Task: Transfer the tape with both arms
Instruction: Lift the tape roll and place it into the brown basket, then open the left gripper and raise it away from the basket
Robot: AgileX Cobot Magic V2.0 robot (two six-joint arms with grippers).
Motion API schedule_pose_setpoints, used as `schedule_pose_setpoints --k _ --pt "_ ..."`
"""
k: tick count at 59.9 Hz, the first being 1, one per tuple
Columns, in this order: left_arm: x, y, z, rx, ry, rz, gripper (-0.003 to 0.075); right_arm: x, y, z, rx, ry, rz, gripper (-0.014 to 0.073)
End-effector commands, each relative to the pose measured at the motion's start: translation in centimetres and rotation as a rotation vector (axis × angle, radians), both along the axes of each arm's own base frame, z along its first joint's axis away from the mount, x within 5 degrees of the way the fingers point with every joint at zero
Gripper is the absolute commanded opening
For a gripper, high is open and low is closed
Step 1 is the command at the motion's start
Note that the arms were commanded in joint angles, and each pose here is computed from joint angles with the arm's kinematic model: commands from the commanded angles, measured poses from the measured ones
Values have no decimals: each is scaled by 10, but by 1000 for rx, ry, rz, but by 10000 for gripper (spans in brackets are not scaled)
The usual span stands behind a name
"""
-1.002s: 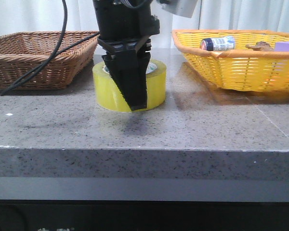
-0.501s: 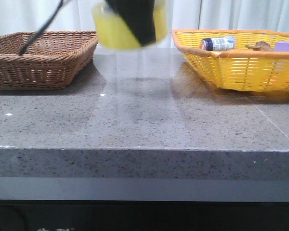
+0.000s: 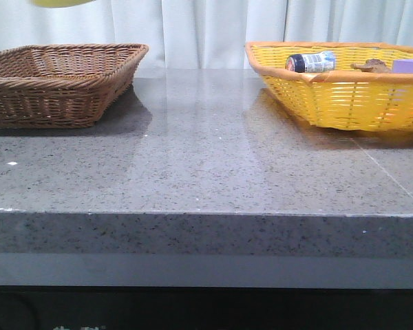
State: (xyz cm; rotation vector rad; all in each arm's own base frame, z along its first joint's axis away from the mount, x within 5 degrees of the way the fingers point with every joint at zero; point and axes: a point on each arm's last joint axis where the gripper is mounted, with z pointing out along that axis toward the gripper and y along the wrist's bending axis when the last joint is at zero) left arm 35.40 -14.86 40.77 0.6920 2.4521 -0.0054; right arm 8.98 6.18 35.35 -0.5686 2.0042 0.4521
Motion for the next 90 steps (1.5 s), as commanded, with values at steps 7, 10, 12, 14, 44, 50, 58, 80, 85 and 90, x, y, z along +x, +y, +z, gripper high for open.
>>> schedule_pose_setpoints --k 7,10,12,14,44,50,58,80,85,90 --pt "8 37 12 -60 -19 177 78 2 0 13 40 -75 -14 466" --pt "13 39 7 -56 -6 185 78 2 0 13 40 -75 -14 466" --pt "17 39 2 -52 3 190 78 2 0 13 40 -75 -14 466" --pt "21 38 -3 -48 13 190 78 2 0 13 40 -75 -14 466" --pt "64 25 -57 -27 43 183 267 2 0 13 40 -75 -14 466" --pt "64 24 -57 -32 41 182 393 2 0 13 40 -75 -14 466" --pt "61 25 -49 -32 43 184 430 2 0 13 40 -75 -14 466" --pt "6 34 25 -181 -74 152 430 2 0 13 40 -75 -14 466" --pt "-12 39 40 -204 -124 148 430 2 0 13 40 -75 -14 466" --pt "-32 45 50 -219 -162 145 428 2 0 13 40 -75 -14 466"
